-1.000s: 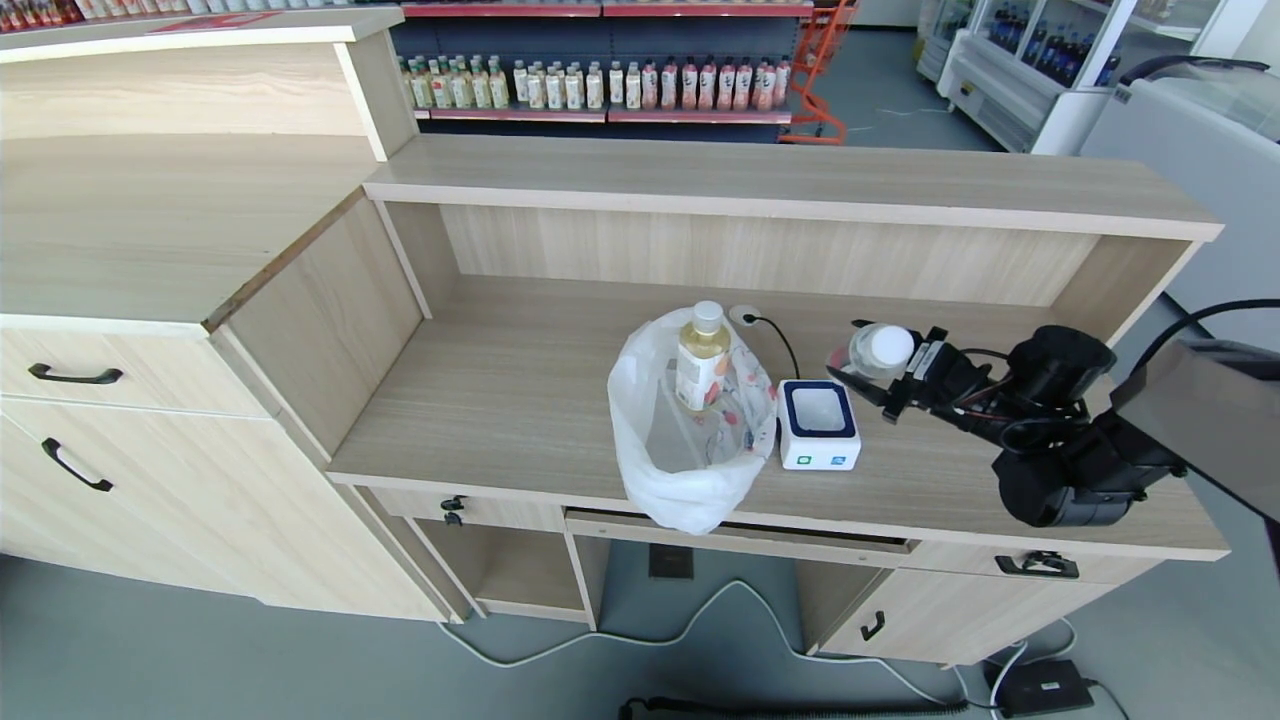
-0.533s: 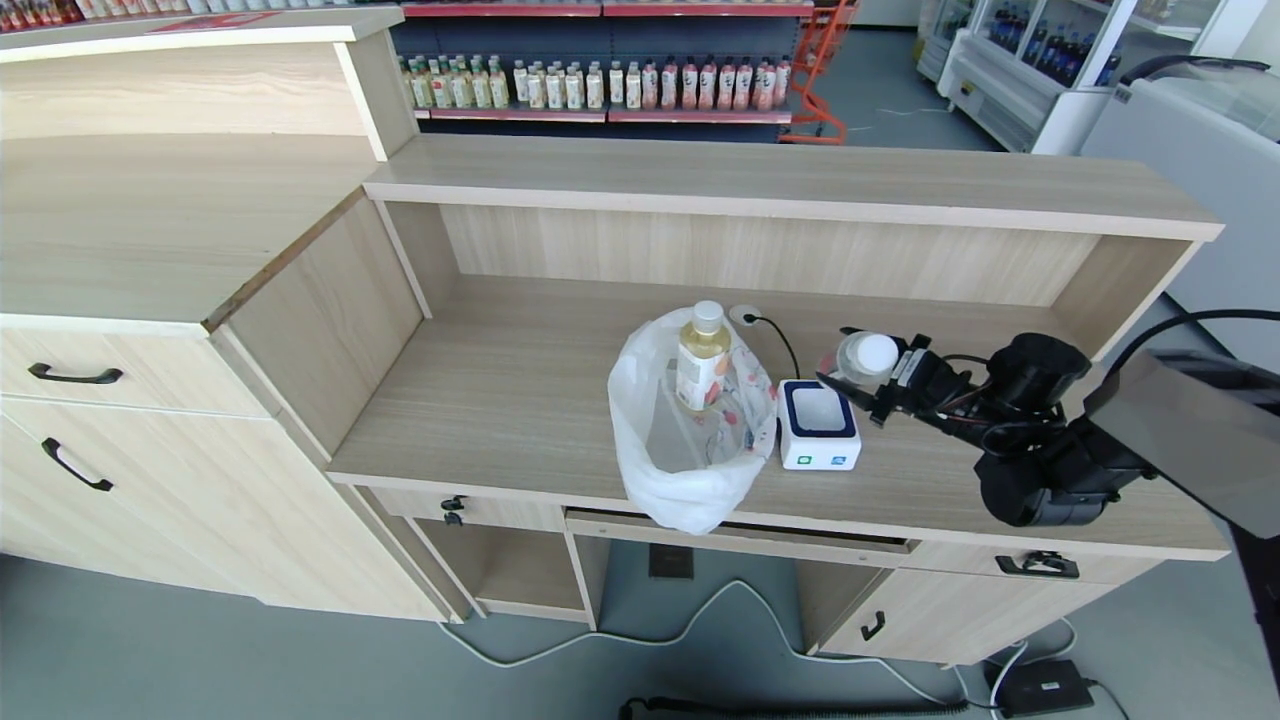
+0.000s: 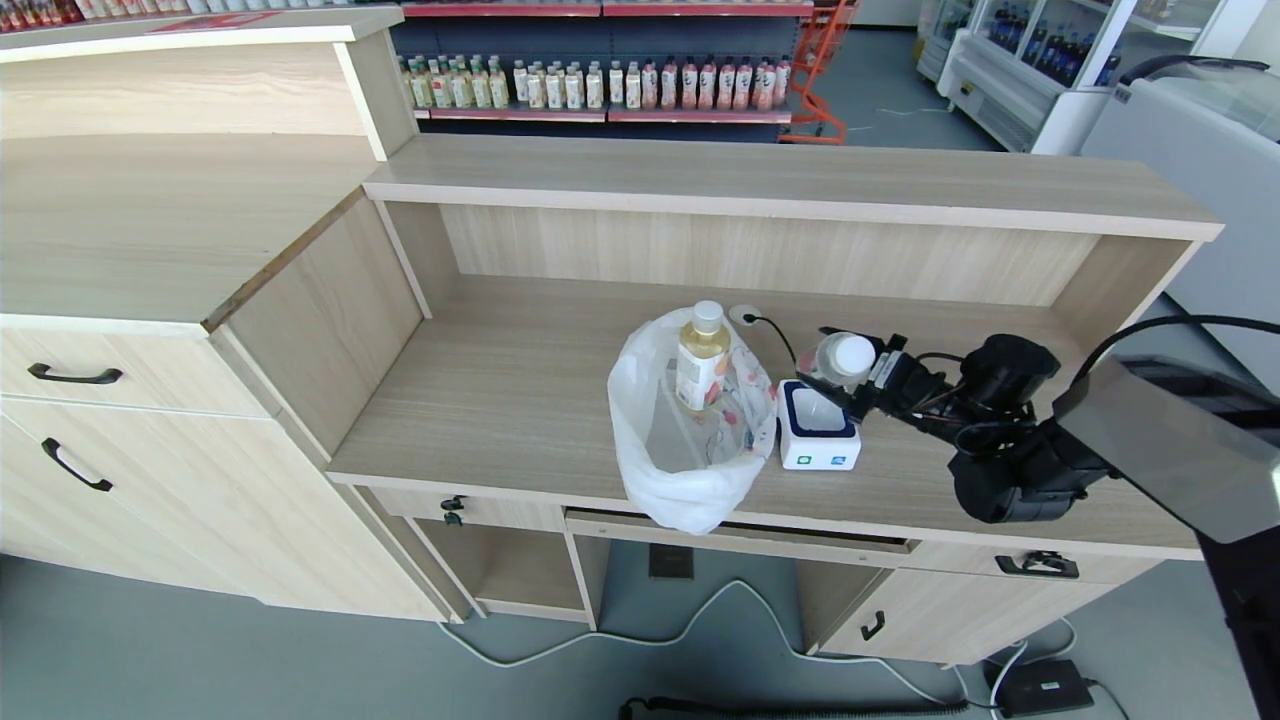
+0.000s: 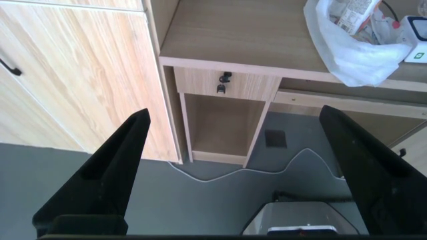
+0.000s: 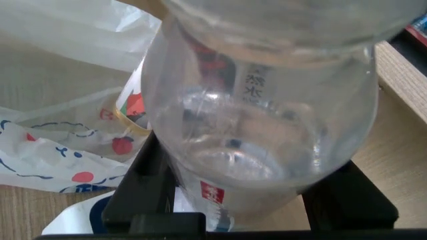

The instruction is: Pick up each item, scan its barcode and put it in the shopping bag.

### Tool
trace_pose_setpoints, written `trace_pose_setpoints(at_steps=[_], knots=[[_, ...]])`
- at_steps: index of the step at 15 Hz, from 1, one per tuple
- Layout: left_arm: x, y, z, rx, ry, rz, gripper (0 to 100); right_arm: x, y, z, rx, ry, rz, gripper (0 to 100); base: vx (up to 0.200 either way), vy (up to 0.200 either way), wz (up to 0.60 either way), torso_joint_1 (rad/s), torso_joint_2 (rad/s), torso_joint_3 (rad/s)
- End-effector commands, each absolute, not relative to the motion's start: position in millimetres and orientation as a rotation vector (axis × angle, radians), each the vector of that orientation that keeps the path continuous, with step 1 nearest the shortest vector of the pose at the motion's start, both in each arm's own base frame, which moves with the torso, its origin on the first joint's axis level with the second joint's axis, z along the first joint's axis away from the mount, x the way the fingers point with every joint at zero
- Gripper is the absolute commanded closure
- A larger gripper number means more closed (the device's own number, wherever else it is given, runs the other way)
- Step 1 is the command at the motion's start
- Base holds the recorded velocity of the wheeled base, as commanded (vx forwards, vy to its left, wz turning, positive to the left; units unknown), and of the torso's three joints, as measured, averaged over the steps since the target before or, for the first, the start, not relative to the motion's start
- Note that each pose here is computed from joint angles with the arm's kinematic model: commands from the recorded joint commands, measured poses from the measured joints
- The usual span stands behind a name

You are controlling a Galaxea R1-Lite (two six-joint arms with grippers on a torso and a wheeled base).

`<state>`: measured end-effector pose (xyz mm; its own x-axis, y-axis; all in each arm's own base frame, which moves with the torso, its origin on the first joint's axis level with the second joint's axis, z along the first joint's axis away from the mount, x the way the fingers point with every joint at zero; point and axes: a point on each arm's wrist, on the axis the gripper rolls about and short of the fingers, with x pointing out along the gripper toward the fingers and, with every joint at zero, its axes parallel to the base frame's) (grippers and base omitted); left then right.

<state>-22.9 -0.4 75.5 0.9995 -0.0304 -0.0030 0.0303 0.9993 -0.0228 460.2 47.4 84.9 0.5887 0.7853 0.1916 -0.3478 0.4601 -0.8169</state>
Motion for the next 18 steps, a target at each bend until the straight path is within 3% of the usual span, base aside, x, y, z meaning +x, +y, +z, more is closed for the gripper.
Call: trace_pose_setpoints(at_steps=[1, 13, 14, 18], knots=[[-22.9, -0.4, 75.4, -0.023, 0.003, -0.031, 0, 461.2, 48.0, 80.3, -0.817, -0.607, 0.758, 100, 0.0, 0.0, 0.0, 0.0, 0.0, 0.0], [-22.9, -0.4, 75.4, -0.023, 0.003, -0.031, 0, 466.6, 54.0, 74.0, -0.797, -0.602, 0.764, 100, 0.0, 0.0, 0.0, 0.0, 0.0, 0.0], [-22.9, -0.4, 75.4, -0.023, 0.003, -0.031, 0, 465.2, 54.5, 82.1, -0.784, -0.61, 0.761, 100, 0.0, 0.0, 0.0, 0.0, 0.0, 0.0], [-22.9, -0.4, 75.4, -0.023, 0.003, -0.031, 0, 416.5, 47.7, 207.5, -0.366, -0.53, 0.404, 100, 0.0, 0.0, 0.0, 0.0, 0.0, 0.0]])
